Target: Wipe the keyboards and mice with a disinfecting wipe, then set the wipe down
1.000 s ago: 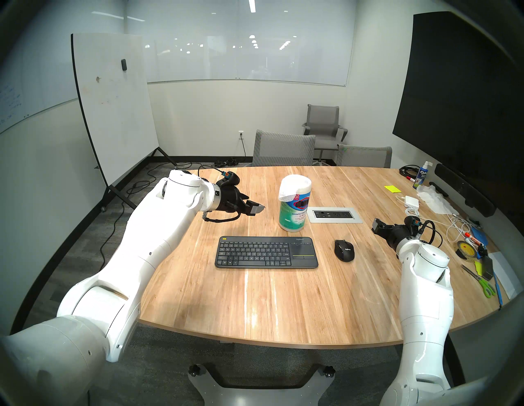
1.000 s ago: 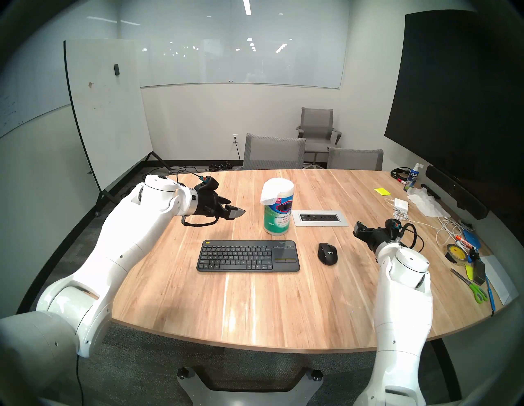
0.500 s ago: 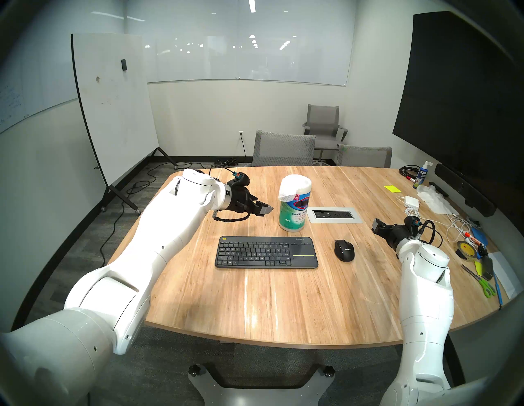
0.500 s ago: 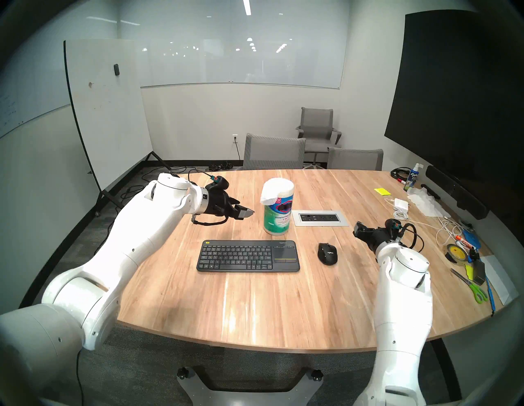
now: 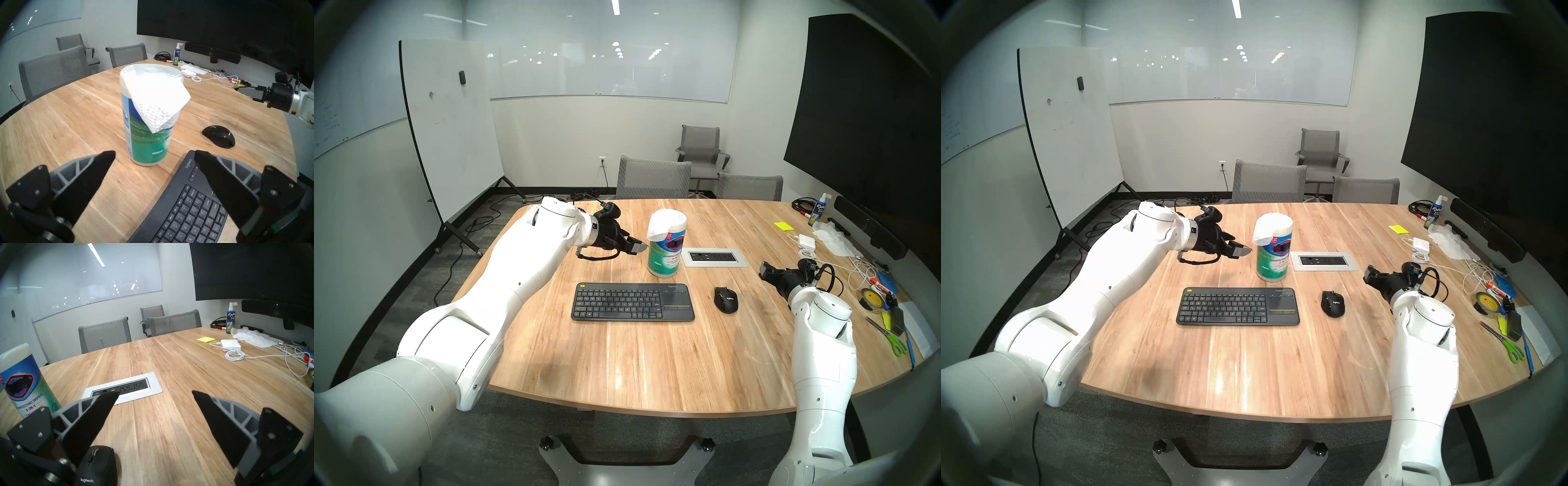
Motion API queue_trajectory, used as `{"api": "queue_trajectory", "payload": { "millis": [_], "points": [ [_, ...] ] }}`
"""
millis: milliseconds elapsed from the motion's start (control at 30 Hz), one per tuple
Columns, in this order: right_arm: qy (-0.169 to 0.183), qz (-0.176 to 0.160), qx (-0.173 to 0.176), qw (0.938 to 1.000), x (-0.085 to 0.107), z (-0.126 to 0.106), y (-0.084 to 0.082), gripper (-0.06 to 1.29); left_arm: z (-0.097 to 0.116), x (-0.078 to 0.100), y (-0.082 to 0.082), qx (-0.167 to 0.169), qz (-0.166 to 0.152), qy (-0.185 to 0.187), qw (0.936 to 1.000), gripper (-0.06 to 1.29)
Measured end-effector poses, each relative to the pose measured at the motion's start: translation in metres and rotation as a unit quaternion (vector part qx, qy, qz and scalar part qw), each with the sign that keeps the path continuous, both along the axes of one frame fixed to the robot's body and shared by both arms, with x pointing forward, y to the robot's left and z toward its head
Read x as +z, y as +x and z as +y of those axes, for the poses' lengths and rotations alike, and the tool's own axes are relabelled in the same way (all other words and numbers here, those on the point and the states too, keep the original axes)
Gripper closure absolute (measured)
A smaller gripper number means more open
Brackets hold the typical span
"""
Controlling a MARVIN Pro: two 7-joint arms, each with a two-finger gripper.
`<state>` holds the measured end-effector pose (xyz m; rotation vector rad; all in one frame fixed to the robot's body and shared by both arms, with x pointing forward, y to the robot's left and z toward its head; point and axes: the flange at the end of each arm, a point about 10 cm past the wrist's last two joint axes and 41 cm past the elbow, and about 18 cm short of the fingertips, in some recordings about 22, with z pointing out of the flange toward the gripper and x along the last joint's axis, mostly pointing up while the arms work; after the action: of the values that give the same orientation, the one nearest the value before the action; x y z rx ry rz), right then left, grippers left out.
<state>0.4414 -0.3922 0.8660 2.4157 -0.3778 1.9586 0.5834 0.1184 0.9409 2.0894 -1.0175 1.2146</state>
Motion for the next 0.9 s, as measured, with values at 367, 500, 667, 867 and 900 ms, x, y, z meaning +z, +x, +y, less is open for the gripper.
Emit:
{"api": "queue_trajectory", "payload": {
  "millis": [367, 500, 667, 867, 900],
  "points": [
    [0.000, 0.000, 0.000, 1.0000, 0.000, 0.000, 0.000, 0.00, 0.001, 0.003, 0.012, -0.009, -0.004, 0.001, 1.0000, -0.04],
    [0.000, 0.000, 0.000, 1.0000, 0.000, 0.000, 0.000, 0.00, -0.001, 0.003, 0.016, -0.015, -0.005, 0.001, 0.9999, -0.04],
    [0.000, 0.000, 0.000, 1.0000, 0.000, 0.000, 0.000, 0.00, -0.004, 0.004, 0.020, -0.022, -0.006, 0.000, 0.9997, -0.04],
    [0.000, 0.000, 0.000, 1.0000, 0.000, 0.000, 0.000, 0.00, -0.008, 0.007, 0.024, -0.031, -0.008, -0.004, 0.9995, -0.04],
    [0.000, 0.000, 0.000, 1.0000, 0.000, 0.000, 0.000, 0.00, -0.008, 0.008, 0.025, -0.033, -0.009, -0.005, 0.9994, -0.04]
  ]
}}
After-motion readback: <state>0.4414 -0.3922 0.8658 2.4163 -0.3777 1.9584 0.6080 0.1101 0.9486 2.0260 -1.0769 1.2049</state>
